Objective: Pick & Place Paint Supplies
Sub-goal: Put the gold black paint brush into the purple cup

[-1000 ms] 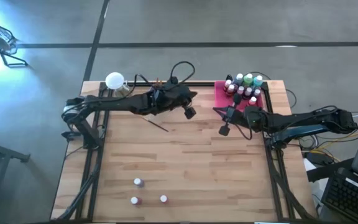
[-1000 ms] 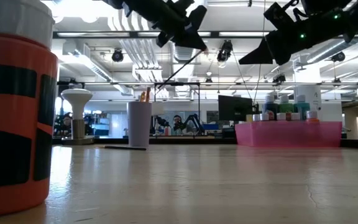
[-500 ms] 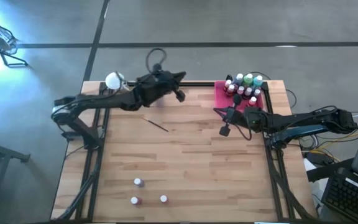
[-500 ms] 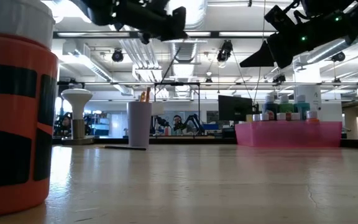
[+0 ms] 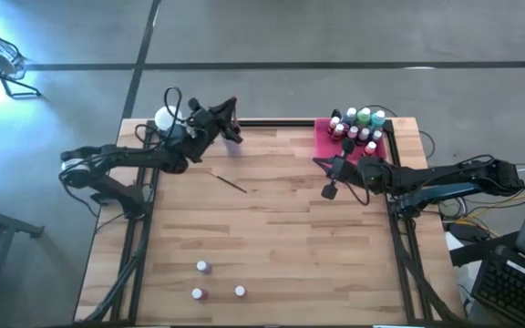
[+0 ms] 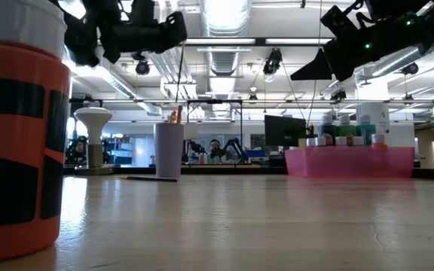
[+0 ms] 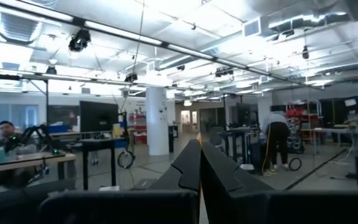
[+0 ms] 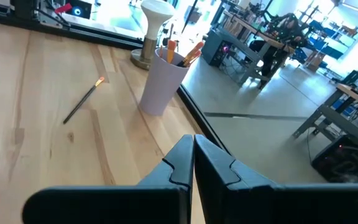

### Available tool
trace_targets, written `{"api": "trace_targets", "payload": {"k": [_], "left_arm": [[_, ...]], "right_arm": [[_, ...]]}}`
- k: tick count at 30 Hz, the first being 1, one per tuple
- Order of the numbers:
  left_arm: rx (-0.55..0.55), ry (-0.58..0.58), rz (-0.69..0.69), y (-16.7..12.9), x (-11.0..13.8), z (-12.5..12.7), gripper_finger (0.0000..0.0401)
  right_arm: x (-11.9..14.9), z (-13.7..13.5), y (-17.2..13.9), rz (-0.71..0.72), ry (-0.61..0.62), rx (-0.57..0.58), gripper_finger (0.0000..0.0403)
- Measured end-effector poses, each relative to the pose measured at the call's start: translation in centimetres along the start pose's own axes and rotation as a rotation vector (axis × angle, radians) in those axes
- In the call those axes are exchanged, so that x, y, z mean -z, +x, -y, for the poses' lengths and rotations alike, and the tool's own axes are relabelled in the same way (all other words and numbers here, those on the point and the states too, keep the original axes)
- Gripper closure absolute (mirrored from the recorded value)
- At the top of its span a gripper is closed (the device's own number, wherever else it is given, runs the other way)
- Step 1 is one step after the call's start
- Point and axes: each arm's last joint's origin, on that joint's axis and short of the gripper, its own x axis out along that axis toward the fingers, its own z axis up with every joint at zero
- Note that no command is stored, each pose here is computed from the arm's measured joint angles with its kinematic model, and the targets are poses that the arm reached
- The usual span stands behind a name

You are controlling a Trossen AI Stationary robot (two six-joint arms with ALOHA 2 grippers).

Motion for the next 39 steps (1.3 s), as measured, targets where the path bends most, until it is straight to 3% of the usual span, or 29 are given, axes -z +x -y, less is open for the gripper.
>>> {"api": "trace_targets", "payload": {"k": [16, 26, 39], "left_arm": [[-0.028, 0.029, -0.095, -0.3, 2.3, -1.3, 0.0397], [-0.025, 0.055, -0.156, -0.1, 6.3, -0.8, 0.0399], [-0.015, 0.040, -0.247, -0.5, 9.5, -0.4, 0.0398]], "right_arm": [[-0.3, 0.1, 0.0, 0.029, -0.009, 0.008, 0.0394], [-0.2, 0.1, 0.0, 0.025, -0.010, 0.007, 0.0394], [0.1, 0.0, 0.0, -0.004, -0.025, 0.000, 0.0394]]}}
